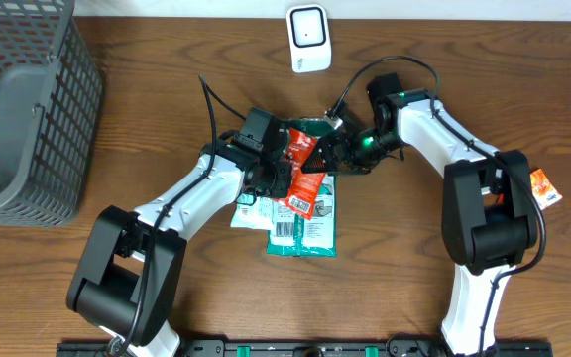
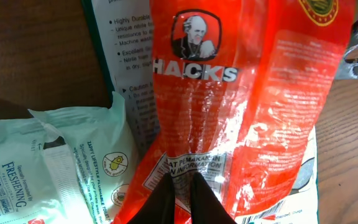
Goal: Scan the item barcode
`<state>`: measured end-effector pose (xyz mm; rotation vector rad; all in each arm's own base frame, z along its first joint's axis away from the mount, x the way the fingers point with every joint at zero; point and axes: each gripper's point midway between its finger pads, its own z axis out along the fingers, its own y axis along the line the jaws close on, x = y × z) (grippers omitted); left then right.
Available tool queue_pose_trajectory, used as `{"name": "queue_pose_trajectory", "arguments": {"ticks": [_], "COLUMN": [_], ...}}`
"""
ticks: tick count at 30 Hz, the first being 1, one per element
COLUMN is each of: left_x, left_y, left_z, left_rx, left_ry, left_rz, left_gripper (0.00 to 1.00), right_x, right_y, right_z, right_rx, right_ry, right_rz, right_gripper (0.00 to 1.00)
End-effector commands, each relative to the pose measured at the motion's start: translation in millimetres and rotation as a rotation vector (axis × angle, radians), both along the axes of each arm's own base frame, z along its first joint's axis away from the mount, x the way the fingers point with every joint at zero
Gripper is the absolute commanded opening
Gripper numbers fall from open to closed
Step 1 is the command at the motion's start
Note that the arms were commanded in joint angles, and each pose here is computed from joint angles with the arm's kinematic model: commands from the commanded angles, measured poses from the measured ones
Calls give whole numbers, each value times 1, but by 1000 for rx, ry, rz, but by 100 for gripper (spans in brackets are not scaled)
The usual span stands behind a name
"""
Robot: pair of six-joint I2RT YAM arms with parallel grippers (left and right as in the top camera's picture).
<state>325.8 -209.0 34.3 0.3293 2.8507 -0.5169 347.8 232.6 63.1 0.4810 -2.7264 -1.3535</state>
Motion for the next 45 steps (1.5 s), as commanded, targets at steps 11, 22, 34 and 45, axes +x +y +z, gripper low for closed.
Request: {"name": "queue_pose_trajectory", "arguments": {"ticks": [11, 22, 34, 45], "left_x": [6, 6, 6, 8], "left_y": [11, 10, 11, 10], "left_z": [-5, -5, -6, -5], "left_rx": [63, 61, 63, 58], "left_ry": [-24, -26, -23, -33], "left_rz": [13, 13, 13, 13], "left_gripper": [11, 11, 11, 11], "right_x": [-4, 9, 10, 7], "right_y": [21, 24, 41, 42], "right_z": [-7, -22, -17, -14], "right_rx": [-94, -135, 0, 23], "right_ry": [-56, -96, -106, -86], "right_rz": [22, -38, -46, -41], "right_gripper": [99, 99, 81, 45]}}
